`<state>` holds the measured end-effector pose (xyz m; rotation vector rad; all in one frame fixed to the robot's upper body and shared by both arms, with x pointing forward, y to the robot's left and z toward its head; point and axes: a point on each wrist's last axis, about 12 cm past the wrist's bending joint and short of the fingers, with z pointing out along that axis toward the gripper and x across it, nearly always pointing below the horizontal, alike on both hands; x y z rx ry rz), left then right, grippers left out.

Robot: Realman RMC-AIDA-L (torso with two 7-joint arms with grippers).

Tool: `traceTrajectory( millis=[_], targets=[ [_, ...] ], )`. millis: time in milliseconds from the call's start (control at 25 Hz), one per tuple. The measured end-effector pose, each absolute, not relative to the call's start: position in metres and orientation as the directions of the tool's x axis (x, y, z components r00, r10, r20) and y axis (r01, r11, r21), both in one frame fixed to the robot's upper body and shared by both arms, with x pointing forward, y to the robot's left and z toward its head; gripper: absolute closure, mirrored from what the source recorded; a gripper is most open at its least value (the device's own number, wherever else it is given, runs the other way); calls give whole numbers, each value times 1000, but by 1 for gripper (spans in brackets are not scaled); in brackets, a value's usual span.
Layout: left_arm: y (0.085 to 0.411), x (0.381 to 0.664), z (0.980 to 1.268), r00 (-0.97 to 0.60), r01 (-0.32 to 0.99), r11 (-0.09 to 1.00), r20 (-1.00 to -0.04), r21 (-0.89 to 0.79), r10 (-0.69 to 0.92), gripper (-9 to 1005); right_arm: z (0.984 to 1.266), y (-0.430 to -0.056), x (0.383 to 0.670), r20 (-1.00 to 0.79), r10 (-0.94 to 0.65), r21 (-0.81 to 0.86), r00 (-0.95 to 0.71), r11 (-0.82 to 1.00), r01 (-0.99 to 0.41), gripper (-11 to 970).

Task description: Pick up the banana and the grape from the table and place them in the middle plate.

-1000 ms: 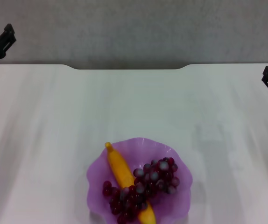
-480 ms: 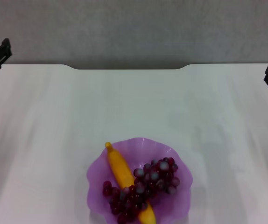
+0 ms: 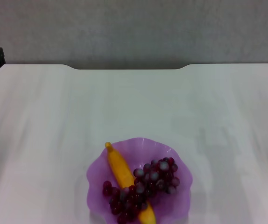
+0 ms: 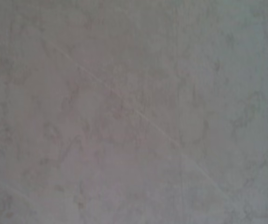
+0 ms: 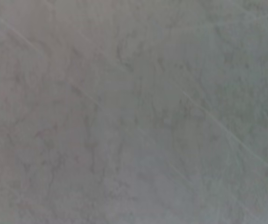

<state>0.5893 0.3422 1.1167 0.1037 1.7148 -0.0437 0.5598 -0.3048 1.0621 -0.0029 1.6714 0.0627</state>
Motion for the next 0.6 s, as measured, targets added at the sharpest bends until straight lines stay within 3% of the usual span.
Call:
traceTrajectory(
  millis=[600],
  targets=[
    [341, 588, 1117, -136, 95, 995, -990, 27, 40, 211, 1061, -303, 557, -995, 32, 37, -99, 998, -46, 308]
  ],
)
